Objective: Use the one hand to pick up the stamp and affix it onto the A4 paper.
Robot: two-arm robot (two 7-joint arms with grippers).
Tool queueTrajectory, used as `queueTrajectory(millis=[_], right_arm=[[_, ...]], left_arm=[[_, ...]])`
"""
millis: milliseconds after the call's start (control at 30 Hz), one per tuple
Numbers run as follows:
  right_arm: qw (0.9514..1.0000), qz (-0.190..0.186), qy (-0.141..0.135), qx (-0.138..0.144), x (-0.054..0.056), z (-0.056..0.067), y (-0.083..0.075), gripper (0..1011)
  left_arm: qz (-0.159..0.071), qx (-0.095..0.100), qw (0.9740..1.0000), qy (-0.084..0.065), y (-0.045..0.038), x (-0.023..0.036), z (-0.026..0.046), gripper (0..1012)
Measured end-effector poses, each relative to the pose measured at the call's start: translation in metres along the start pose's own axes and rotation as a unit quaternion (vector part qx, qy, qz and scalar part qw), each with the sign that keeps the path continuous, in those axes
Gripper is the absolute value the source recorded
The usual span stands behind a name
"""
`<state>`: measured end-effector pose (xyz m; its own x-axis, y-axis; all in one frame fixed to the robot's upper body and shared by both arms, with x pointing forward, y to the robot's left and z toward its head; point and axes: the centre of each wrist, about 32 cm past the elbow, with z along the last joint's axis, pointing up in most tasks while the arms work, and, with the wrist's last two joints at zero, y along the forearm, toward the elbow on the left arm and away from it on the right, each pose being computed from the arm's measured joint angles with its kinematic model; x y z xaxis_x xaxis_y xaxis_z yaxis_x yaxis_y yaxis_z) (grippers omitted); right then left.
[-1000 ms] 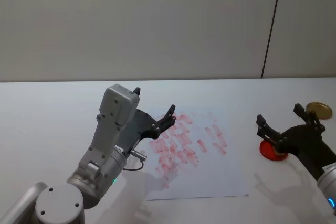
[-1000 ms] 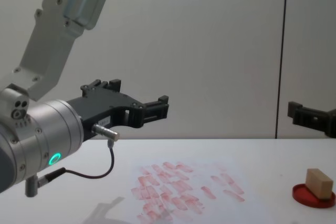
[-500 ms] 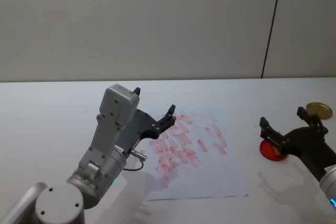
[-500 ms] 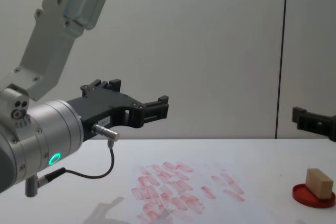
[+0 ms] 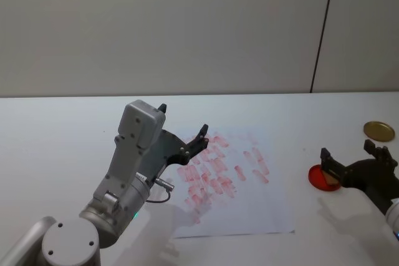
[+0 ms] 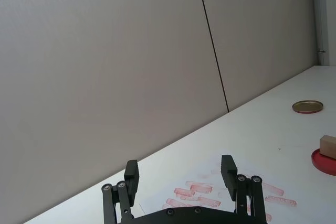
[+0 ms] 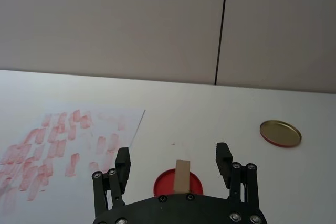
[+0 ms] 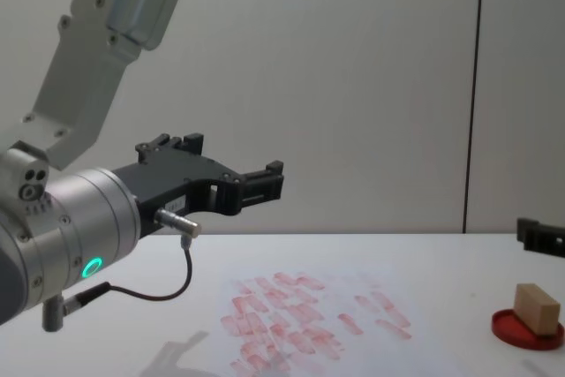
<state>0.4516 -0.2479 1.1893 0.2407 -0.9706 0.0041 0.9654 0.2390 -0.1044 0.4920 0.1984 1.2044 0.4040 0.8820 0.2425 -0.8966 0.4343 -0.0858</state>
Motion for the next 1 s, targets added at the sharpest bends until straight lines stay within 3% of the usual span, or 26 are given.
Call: queueTrajectory(millis=[500,1000], right_arm=[[0.9980,-0.018,0.016,-0.057,0.013,-0.008,0.028,1001],[0.9955,-0.016,0.022,-0.091,0.017,-0.017,0.045,964]], left_arm=[[0.000,0.000,1.0000,0.000,0.0000,0.0000,0.0000,993],[0.000,0.000,1.0000,0.000,0.0000,0.0000,0.0000,993]])
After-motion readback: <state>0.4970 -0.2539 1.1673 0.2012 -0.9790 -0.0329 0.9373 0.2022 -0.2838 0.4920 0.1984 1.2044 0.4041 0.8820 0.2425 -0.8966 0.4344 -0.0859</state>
